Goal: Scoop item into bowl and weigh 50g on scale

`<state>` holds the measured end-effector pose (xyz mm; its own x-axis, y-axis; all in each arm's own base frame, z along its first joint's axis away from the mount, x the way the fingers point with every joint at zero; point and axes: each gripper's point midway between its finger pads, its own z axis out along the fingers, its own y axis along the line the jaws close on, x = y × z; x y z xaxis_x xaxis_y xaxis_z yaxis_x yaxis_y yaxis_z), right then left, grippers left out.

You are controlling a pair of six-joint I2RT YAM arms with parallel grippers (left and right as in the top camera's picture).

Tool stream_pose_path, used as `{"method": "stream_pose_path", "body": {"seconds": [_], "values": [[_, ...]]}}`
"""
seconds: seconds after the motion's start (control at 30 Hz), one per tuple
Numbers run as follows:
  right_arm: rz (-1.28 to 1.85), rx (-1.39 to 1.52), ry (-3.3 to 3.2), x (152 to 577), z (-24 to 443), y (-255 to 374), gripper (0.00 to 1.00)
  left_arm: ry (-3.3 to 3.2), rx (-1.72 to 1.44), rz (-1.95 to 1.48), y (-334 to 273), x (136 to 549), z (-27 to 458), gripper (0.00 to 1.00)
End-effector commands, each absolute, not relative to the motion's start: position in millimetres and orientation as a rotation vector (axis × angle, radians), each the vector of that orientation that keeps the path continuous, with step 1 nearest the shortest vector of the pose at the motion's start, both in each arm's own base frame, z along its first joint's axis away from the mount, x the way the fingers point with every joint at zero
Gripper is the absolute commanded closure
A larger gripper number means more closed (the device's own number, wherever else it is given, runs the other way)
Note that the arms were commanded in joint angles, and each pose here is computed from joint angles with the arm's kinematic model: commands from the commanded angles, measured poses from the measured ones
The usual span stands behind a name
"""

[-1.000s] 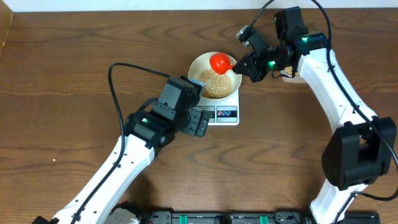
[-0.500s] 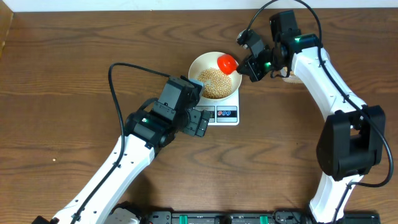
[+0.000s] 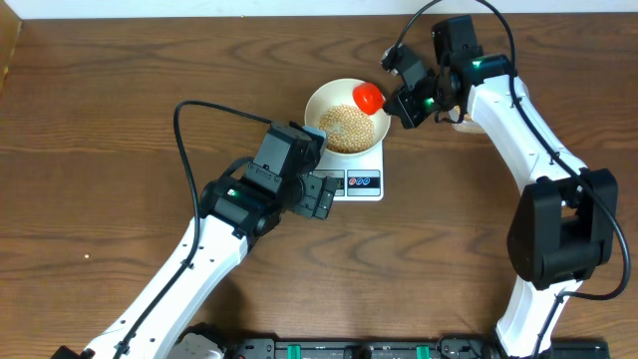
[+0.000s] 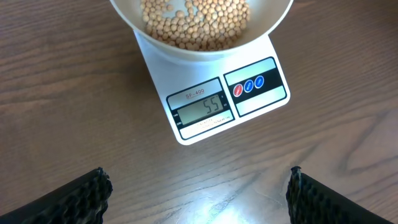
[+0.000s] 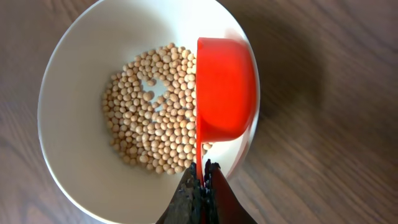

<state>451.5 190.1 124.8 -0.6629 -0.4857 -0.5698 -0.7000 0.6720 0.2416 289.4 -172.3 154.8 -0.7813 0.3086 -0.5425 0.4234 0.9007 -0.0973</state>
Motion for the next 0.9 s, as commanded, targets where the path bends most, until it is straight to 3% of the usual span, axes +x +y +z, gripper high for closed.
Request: {"method": "stream_pose_path", "body": {"seconds": [0.0,0.43,0.87], "values": [[0.6,-0.91,2.409,457.3,129.5,190.1,0.99,2.524,0.519,-0.269,-168.5,290.7,157.1,0.08],[0.718,-0.989,2.347,444.1,136.7,217.9,0.99,2.524,0.519,-0.269,-168.5,290.7,157.1,0.08],[0.387,-1.166,2.365,435.4,118.0,238.0,0.99,2.524,0.519,-0.269,-168.5,290.7,157.1,0.08]]}}
